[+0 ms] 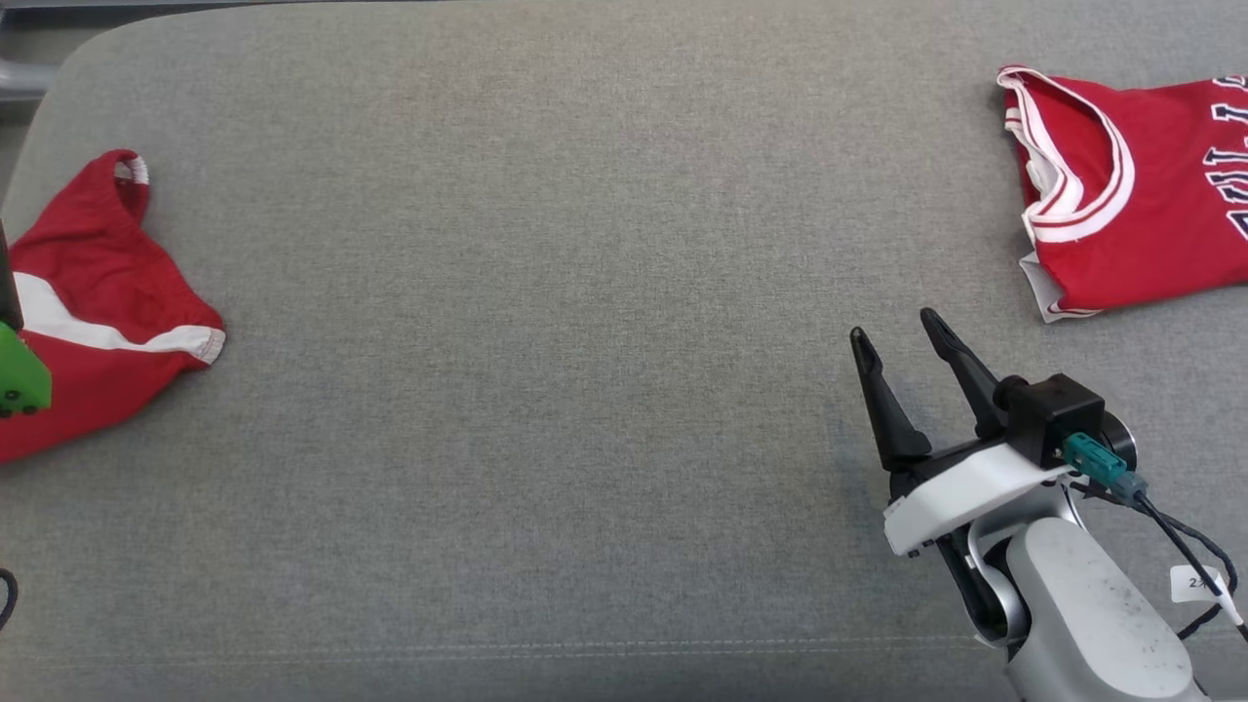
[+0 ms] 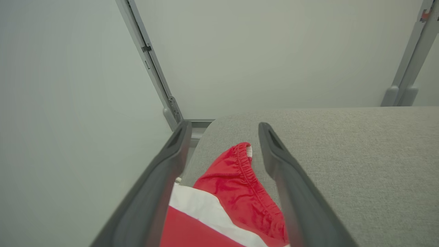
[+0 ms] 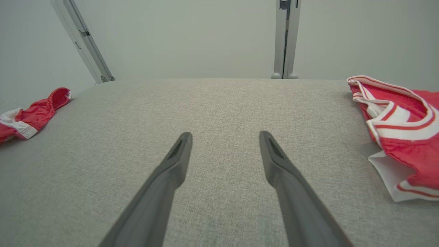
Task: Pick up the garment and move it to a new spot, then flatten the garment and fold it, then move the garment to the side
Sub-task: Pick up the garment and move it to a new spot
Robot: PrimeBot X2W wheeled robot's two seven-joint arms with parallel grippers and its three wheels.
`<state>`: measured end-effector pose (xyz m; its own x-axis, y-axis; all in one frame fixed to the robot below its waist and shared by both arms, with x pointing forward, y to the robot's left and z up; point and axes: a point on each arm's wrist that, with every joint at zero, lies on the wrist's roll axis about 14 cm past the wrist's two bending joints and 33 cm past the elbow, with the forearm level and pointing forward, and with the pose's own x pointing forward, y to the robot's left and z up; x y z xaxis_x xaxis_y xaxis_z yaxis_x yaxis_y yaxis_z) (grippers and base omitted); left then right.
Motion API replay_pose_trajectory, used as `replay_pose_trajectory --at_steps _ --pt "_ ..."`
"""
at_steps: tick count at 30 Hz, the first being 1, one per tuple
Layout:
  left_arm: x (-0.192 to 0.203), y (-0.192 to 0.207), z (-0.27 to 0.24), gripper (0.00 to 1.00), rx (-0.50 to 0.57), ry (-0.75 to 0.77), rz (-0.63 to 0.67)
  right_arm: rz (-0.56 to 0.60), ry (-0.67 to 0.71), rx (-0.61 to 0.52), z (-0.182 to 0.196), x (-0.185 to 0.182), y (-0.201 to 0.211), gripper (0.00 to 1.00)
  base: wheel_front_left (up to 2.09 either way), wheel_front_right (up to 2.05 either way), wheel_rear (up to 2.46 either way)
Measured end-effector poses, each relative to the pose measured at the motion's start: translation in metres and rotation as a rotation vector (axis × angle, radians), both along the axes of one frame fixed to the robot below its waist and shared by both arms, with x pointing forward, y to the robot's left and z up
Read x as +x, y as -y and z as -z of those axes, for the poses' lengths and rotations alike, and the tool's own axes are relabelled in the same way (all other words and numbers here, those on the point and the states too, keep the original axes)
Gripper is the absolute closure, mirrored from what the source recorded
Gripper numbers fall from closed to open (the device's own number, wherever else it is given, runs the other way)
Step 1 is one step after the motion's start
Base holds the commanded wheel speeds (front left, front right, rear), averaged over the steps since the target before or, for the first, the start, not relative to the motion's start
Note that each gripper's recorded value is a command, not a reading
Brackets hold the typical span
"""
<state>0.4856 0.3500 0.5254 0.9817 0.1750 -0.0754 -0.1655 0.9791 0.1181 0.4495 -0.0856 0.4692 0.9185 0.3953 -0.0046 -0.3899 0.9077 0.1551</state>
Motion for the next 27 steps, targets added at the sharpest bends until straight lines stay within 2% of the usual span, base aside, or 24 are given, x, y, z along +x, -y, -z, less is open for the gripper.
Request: replay_pose_trajectory --at_steps 12,17,27 --pt "0.034 0.008 0.058 0.0 -0.049 -0.233 0.022 0.057 -0.05 -0.031 0.023 0.008 0.025 0.0 0.0 0.0 0.0" --pt "0.042 0.012 0.078 0.0 -0.109 -0.334 0.017 0.067 -0.077 -0.045 0.034 0.008 0.032 0.0 0.0 0.0 0.0" --pt "0.014 0.006 0.125 0.0 -0.186 -0.66 -0.029 0.07 -0.083 -0.037 0.034 0.011 0.033 0.0 0.0 0.0 0.0"
